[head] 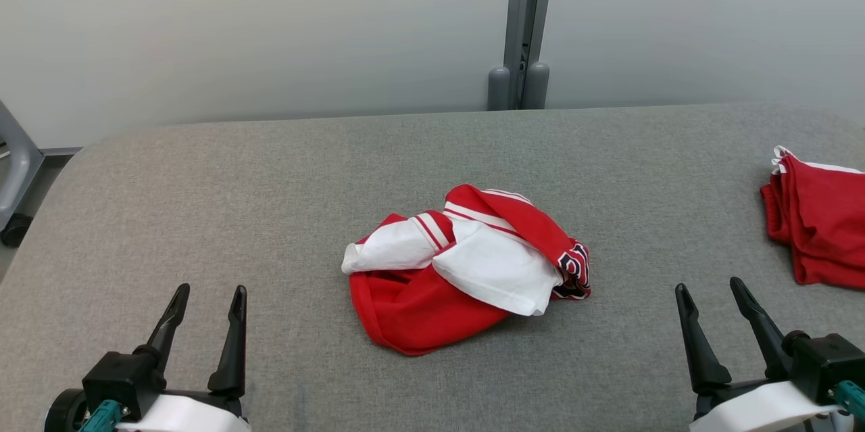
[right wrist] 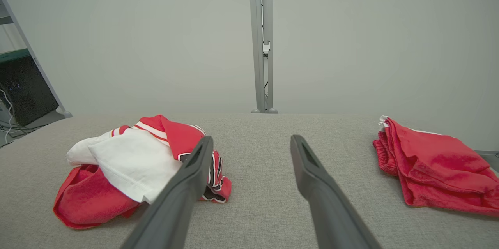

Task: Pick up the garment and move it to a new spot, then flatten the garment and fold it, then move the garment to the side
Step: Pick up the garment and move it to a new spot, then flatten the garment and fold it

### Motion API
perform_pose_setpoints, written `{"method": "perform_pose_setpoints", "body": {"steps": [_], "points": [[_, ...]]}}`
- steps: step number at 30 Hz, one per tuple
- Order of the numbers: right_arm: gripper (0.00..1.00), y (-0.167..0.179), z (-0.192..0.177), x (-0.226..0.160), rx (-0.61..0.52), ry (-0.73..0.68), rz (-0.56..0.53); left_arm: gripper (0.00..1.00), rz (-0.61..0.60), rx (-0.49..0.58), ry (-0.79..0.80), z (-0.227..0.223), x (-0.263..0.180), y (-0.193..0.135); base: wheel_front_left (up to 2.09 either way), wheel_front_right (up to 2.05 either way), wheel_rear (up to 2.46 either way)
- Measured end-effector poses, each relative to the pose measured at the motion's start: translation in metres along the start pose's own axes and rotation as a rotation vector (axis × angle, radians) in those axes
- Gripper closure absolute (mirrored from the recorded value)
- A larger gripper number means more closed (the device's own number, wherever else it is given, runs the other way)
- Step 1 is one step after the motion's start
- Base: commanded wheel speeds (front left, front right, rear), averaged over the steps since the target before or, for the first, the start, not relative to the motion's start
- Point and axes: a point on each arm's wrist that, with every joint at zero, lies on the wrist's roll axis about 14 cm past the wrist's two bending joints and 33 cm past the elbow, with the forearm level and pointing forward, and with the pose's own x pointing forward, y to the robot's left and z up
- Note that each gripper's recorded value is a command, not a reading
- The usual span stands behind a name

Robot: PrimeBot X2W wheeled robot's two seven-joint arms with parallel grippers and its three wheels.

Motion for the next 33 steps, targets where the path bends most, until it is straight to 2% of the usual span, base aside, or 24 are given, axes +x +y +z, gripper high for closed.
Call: {"method": "perform_pose_setpoints", "body": {"steps": [23,27,33], "points": [[0.0,0.004,0.0,0.005,-0.001,0.001,0.015,0.0,0.002,0.011,0.013,-0.001,-0.002,-0.001,0.0,0.0,0.0],[0.0,0.026,-0.006,0.016,-0.013,0.024,0.091,0.0,-0.004,0.009,0.006,0.002,0.003,-0.002,0.0,0.0,0.0],[0.0,0.082,-0.033,0.036,-0.085,0.109,0.305,0.0,0.02,0.005,0.009,-0.002,0.007,0.005,0.0,0.0,0.0]]}}
